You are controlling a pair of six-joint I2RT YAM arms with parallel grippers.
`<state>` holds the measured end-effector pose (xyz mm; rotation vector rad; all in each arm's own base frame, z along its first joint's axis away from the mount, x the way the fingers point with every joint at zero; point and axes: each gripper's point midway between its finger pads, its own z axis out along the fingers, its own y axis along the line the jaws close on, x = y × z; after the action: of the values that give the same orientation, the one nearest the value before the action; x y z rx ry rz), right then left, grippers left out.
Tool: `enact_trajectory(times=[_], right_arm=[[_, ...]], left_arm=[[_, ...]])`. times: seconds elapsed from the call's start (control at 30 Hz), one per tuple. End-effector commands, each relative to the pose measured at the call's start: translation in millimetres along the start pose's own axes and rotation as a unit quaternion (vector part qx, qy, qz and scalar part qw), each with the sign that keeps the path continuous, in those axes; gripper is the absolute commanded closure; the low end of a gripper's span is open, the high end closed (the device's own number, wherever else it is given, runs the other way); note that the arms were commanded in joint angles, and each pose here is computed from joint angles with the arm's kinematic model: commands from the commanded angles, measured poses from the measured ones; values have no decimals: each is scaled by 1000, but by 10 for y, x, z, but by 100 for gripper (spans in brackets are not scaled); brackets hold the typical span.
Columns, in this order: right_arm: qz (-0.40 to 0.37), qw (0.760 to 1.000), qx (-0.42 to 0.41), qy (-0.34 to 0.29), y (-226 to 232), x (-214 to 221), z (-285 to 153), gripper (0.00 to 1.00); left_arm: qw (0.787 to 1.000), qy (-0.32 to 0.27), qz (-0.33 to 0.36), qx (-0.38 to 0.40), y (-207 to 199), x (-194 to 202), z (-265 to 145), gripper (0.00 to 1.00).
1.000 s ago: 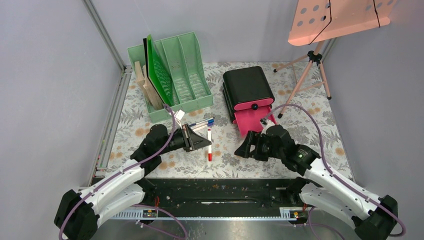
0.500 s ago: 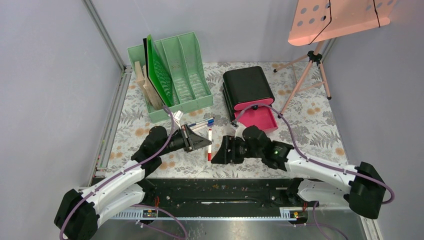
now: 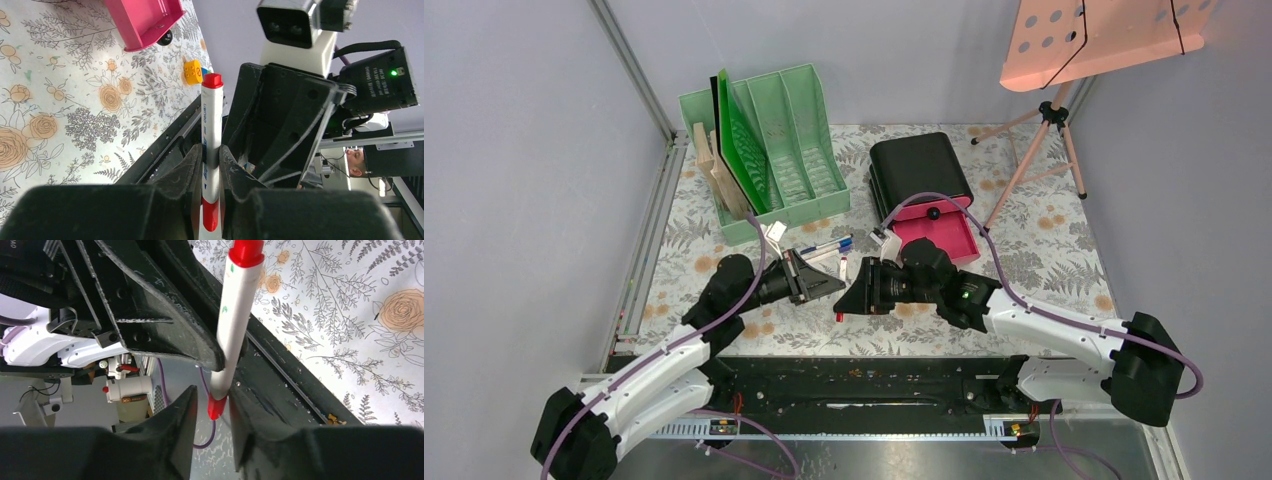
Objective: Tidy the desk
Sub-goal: Pick up the stationery from the center of the board.
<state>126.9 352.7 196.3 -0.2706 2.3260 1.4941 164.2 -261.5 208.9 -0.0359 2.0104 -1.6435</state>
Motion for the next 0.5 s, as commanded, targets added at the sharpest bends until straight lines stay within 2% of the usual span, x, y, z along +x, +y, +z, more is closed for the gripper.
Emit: enact_trajectory(times=[0.0,0.13,0.2,0.27,0.4,0.47], right_arm=[[-4,999,-32,-9,171,-45,-11,70],[-4,999,-33,-9,190,-66,12,89],[-6,999,-31,-8,191,-70,17,95],[-7,1000,-25,-9,175,-74,14,99],[-6,1000,-8,-15,102,-67,-18,100],[-8,1000,-1,-18,62,-65,-36,100]], left_arm=[[1000,-7,10,14,-64,-14,-31,100],[1000,-5,10,13,-59,-4,-36,92],[1000,-5,10,11,-51,-2,-39,83],[1000,-6,10,8,-38,-3,-42,68],[1000,-7,11,1,-9,0,-47,52],[1000,-9,12,-3,8,-3,-52,47]])
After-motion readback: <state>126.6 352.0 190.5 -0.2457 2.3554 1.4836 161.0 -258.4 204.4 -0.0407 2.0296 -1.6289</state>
